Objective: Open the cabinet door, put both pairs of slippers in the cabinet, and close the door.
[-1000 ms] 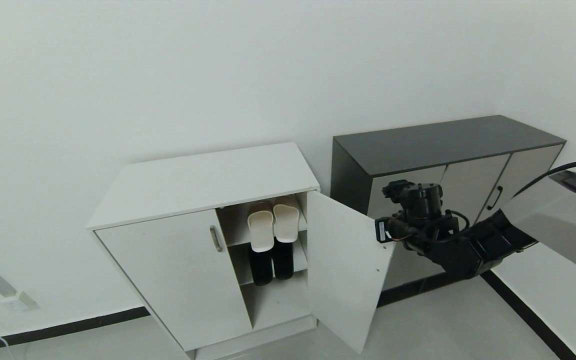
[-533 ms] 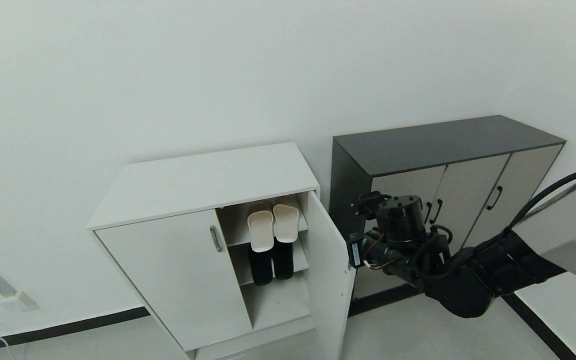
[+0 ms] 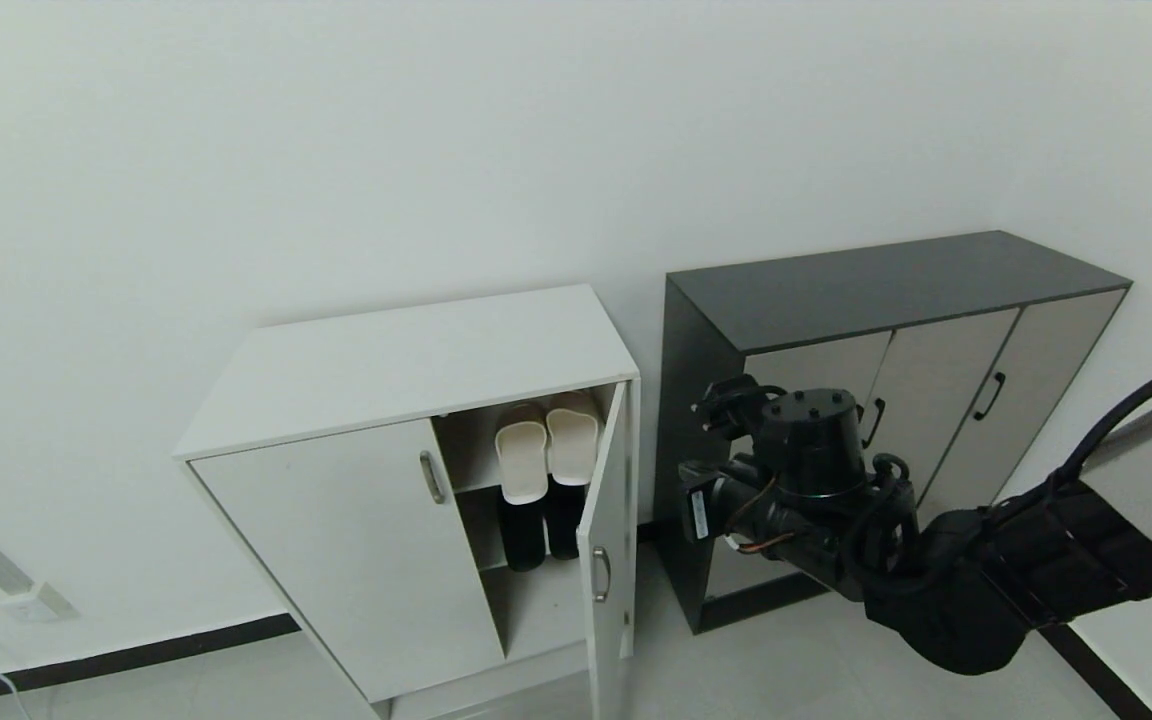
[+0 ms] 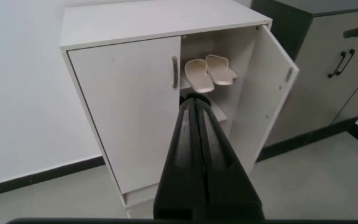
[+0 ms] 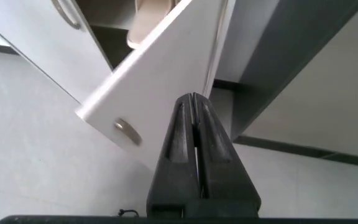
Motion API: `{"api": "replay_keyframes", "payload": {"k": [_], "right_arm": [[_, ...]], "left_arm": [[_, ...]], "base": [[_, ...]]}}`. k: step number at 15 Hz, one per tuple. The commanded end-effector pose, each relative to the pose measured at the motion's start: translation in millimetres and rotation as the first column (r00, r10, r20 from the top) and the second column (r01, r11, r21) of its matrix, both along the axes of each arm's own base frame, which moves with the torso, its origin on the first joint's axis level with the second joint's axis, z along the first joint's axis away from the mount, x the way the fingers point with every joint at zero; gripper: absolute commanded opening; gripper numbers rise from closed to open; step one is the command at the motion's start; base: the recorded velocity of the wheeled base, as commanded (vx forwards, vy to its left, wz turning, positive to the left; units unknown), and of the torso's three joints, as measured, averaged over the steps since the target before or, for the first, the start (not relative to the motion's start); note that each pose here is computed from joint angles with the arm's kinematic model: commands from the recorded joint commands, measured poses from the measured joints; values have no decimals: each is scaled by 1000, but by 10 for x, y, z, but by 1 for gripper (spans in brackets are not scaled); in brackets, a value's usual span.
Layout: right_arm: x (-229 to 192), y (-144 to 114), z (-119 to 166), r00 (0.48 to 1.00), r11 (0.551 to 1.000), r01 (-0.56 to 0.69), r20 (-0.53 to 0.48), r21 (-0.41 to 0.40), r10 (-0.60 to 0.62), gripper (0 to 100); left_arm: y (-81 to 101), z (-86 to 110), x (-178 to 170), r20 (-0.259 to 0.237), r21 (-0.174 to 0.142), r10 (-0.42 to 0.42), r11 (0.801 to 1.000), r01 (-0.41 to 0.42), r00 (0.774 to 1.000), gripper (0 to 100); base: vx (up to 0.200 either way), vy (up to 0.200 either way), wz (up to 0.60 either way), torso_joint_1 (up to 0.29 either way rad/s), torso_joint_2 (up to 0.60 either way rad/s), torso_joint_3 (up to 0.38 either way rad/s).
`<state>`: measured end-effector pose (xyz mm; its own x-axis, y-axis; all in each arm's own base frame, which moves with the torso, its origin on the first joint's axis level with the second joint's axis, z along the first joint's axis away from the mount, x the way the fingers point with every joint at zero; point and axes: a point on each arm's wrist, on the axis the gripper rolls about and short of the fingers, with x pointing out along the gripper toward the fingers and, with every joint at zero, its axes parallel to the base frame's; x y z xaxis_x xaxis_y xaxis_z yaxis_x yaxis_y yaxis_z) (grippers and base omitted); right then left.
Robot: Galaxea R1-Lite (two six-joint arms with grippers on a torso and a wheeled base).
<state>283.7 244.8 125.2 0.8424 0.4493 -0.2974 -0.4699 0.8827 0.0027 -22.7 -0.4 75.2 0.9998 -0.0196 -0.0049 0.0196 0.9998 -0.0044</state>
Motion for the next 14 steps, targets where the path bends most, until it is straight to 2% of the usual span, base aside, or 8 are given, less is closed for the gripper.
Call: {"api": "replay_keyframes", "payload": {"k": [1,5,9,11,14], "right_arm": [[-14,-4,22,1000,1000,-2,5,4,2,0],[-105,25,2,997,997,-79,-14,15,79,0],[-116,16,-21,994,994,-104,-14,28,105,0],[-127,9,-50,990,989,-138,8,52,138,0],[-129,-3,-106,988,987,-152,1,47,152,0]], "left_arm": [[0,0,0,0,0,0,1000,0,1000,0],[0,0,0,0,0,0,1000,0,1000,0],[0,0,0,0,0,0,1000,0,1000,0],[0,0,0,0,0,0,1000,0,1000,0],[0,0,0,0,0,0,1000,0,1000,0]], "base": [[0,0,0,0,0,0],[0,0,600,2,0,7],[0,0,600,5,4,1],[0,0,0,0,0,0],[0,0,0,0,0,0]]}}
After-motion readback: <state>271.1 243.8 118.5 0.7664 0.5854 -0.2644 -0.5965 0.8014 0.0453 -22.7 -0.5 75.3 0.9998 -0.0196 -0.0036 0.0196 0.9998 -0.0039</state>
